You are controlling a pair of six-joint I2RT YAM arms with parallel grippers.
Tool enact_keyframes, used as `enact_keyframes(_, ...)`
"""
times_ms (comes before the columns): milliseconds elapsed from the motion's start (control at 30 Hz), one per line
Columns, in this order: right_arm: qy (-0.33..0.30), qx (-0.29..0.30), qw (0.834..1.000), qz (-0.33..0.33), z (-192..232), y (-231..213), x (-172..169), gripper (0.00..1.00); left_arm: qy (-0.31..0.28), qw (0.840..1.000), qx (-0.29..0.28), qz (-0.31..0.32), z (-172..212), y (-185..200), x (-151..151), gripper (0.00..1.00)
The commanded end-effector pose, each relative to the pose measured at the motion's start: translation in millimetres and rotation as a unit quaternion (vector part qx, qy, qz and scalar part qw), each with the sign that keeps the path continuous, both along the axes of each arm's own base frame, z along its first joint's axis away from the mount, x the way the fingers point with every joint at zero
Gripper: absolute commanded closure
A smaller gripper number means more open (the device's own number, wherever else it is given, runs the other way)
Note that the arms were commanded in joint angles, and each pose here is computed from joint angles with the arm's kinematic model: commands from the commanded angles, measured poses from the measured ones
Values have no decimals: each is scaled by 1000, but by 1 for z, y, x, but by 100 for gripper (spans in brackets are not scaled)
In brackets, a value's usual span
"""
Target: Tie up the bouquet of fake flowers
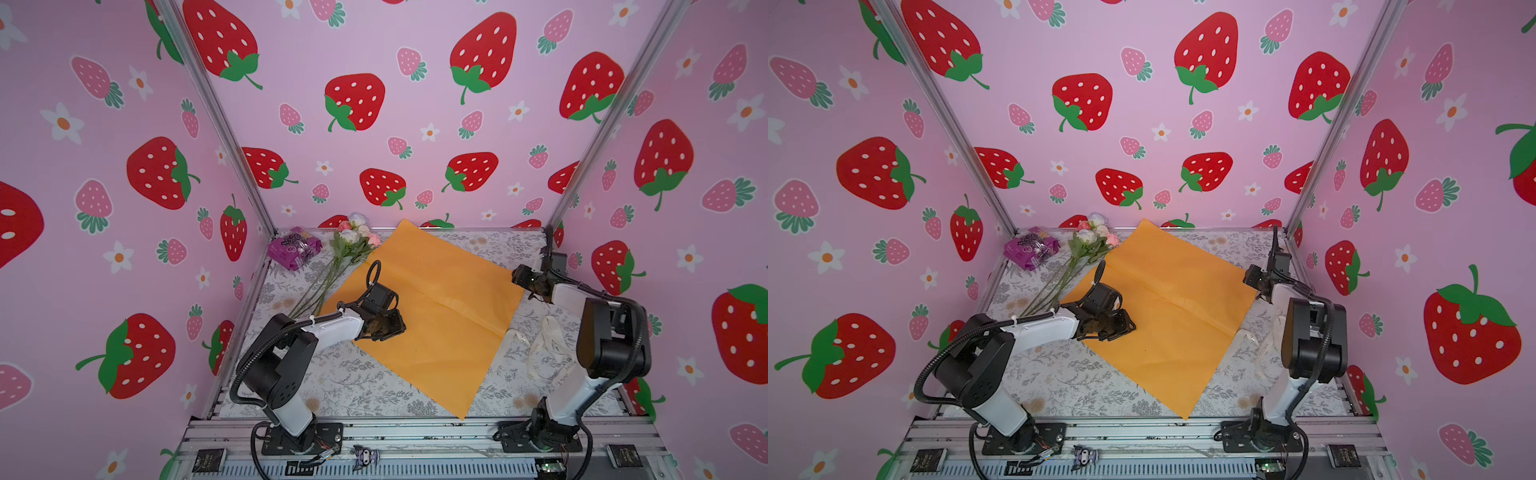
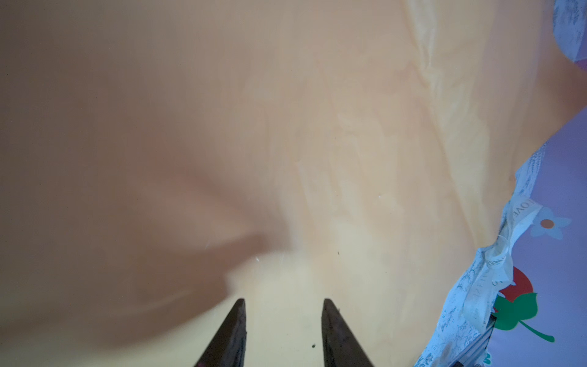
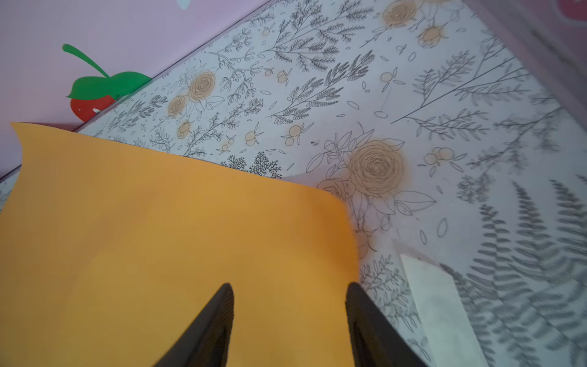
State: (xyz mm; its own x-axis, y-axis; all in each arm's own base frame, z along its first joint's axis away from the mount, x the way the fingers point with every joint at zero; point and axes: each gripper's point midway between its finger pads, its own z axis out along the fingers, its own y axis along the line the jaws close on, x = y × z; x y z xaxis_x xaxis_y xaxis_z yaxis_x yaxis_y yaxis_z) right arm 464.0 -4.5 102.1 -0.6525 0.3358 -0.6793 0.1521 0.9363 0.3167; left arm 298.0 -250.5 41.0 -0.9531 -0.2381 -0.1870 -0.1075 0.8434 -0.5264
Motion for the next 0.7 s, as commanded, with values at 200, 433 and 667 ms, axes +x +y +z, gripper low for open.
enact_keyframes(200,-15,123,974,189,24,150,-69,63,-10,1000,-11,12,15,21,12,62)
enact_keyframes(433,39,106,964,240,-20,214,-74,80,-22,999,-4,26,27,50,23,64)
enact_keyframes(667,92,46,974,204,-63,201,-70,82,-76,986,145,29,69,121,44,57)
